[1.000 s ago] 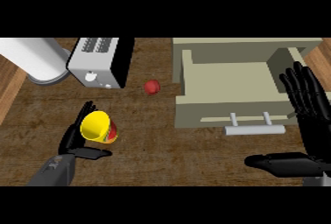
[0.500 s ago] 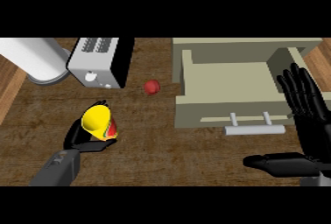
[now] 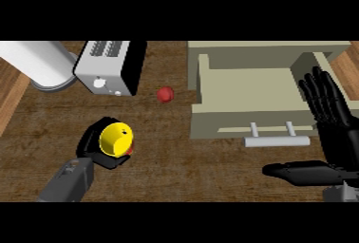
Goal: Pick up the cup, place it into the drawer and close the drawer
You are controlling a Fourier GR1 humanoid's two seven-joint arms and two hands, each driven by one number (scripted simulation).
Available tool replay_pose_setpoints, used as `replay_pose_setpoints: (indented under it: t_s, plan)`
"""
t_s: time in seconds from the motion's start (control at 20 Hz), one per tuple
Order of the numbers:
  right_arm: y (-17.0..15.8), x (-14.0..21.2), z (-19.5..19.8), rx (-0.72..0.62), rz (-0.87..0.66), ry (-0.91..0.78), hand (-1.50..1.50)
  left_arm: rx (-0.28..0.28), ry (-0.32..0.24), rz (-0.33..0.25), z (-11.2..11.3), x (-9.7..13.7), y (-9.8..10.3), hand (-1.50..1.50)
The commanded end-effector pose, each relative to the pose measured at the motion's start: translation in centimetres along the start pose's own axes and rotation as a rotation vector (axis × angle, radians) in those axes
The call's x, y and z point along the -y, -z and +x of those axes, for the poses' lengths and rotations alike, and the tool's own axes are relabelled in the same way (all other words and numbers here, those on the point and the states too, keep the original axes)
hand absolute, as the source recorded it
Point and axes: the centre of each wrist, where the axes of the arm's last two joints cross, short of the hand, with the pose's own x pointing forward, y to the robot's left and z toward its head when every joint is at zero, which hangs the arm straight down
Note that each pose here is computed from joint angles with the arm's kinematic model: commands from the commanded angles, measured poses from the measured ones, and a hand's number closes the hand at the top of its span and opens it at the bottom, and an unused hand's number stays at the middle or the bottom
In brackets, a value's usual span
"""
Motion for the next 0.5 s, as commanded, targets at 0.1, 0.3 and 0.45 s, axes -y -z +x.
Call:
replay_pose_setpoints:
  t_s: [0.1,0.3,0.45]
  plan:
    - [-0.7,0.9,0.2,-0.005,0.001,-0.004,-1.50,0.213,-0.114,-0.038,0.0,-0.5,-0.9,1.50]
    - [0.2,1.9,-0.4,0.005,-0.010,-0.011,-1.50,0.344,-0.010,0.247,1.3,-2.8,-2.1,1.50]
    - [0.1,0.9,0.6,0.013,-0.011,0.005,-1.50,0.410,0.014,0.300,0.6,-2.1,-2.4,1.50]
